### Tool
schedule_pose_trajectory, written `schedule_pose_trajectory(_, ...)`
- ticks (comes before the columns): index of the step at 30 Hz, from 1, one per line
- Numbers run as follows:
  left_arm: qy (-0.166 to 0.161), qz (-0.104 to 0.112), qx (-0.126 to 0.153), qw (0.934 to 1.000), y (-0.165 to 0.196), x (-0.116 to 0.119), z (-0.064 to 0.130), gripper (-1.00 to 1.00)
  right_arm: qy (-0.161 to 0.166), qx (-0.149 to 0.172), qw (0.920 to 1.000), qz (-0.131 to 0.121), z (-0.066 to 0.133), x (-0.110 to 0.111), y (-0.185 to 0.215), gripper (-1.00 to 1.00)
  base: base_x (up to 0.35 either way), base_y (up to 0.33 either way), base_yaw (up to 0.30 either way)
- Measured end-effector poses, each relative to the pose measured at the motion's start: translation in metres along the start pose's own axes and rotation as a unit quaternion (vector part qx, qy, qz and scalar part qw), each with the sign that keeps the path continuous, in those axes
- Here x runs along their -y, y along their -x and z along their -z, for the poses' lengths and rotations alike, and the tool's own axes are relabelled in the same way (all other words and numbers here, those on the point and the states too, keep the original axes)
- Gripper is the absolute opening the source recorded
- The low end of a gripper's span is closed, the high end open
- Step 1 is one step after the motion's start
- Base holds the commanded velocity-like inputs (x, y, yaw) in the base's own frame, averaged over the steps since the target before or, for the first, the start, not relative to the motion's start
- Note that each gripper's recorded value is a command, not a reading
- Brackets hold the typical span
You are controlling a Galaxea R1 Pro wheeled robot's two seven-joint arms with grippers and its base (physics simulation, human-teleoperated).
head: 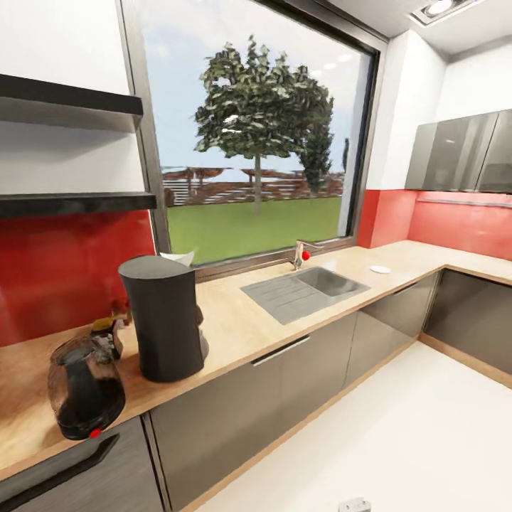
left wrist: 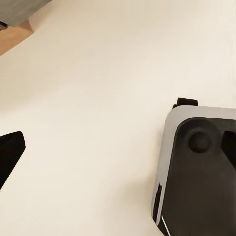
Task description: Set up a coffee station on the kitchen countertop: keep the coffee maker on the countertop, move the bottle of coffee from the kitchen shelf to the counter next to the coffee maker, place a paper coffee filter on top of the coffee maker, put the saucer next to the coffee maker with the coffee cup on the saucer, and place the electric kettle next to the coffee maker.
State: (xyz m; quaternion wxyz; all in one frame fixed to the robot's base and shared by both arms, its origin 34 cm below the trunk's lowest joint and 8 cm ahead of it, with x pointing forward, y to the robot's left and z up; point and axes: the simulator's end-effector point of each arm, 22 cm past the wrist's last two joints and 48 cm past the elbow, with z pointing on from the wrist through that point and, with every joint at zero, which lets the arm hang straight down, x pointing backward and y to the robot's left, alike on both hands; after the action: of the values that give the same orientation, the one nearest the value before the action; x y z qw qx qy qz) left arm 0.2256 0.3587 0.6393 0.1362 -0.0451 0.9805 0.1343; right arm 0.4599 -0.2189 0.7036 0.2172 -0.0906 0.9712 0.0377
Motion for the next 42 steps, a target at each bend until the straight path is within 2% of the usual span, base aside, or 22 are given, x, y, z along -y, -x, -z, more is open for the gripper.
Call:
schedule_pose_trajectory(8, 0.000, 0.000, 0.000, 1.0000, -0.0001, 0.0000, 0.0000, 1.00, -0.001, 0.001, 1.0000, 0.000, 0.0000, 0.0006, 0.0006, 1.00, 0.046, -0.307, -0.170)
schedule_pose_trajectory(26, -0.001, 0.002, 0.000, 1.0000, 0.0008, 0.0018, 0.0002, 1.00, -0.002, 0.001, 1.0000, 0.003, 0.0004, 0.0043, -0.0003, 1.00, 0.152, -0.307, -0.003)
schedule_pose_trajectory(42, -0.002, 0.002, 0.000, 1.0000, 0.0004, 0.0034, 0.0005, 1.00, -0.001, 0.000, 1.0000, 0.002, 0.0003, 0.0021, -0.0003, 1.00, 0.227, -0.271, 0.000)
